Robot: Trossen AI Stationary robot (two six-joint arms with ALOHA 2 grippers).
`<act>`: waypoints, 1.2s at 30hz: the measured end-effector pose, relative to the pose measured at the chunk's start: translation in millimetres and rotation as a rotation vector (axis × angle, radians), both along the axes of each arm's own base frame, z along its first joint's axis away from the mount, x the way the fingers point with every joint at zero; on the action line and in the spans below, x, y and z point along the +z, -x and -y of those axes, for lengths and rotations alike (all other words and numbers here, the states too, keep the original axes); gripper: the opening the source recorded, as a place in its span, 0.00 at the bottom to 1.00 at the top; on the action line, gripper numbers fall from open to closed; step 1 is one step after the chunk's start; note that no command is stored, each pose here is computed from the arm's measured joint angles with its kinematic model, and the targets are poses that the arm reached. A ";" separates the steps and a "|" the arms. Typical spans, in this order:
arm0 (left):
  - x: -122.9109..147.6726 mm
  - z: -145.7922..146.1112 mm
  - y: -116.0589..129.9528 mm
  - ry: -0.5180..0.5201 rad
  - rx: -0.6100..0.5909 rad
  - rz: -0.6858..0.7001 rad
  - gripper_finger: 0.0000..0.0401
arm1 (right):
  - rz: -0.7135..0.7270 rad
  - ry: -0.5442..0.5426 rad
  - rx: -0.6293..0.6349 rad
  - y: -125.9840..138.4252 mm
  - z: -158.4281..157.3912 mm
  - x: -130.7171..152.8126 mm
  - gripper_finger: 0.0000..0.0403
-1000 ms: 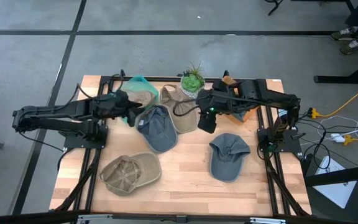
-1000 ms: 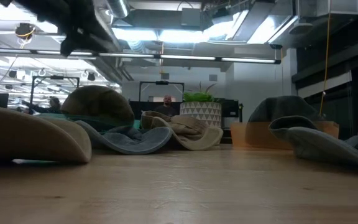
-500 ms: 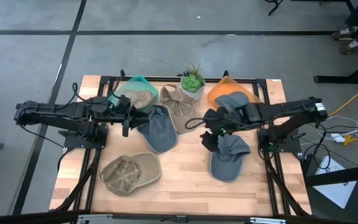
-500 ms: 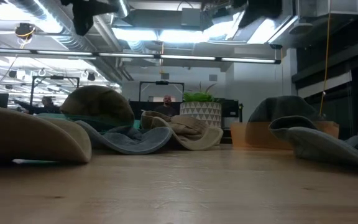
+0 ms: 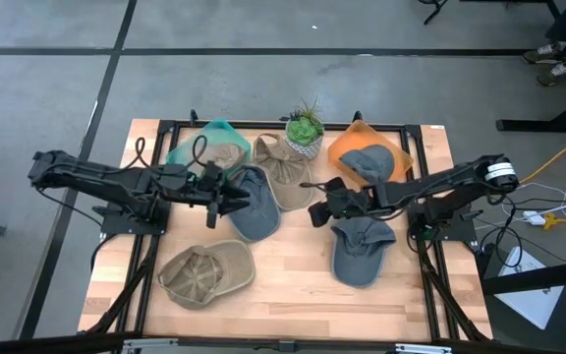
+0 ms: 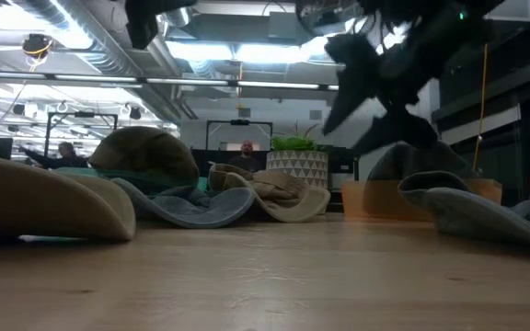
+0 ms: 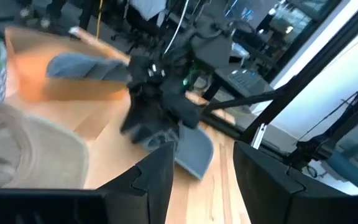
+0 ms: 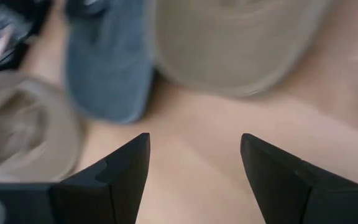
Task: Pick & Place hat
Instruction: Put the top brown cap into the green bin
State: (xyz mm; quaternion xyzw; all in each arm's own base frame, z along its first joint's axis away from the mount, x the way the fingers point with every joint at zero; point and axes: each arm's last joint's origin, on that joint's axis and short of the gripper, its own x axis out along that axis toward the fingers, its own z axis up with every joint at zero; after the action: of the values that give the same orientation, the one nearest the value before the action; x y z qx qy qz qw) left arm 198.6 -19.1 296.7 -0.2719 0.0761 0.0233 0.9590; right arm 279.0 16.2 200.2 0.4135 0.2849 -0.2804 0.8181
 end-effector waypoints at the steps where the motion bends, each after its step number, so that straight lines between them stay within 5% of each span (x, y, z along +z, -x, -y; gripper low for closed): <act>1: -2.3 0.2 -1.9 0.007 0.001 -0.014 0.40 | -0.019 0.011 -0.028 2.6 2.9 -3.7 0.62; 30: -17.9 0.7 -27.8 -0.021 0.047 -0.040 0.40 | 0.011 -0.081 -0.072 -27.4 81.6 -63.9 0.61; 36: -17.9 0.3 -27.7 -0.062 0.055 -0.041 0.40 | 0.002 -0.069 -0.086 -32.0 83.1 -77.0 0.51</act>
State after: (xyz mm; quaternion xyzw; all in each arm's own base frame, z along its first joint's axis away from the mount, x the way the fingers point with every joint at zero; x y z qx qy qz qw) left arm 226.4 -19.4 278.8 -0.2434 0.0874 0.0575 0.9643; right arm 311.0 -66.9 123.2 0.4534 0.2755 -0.3047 0.7910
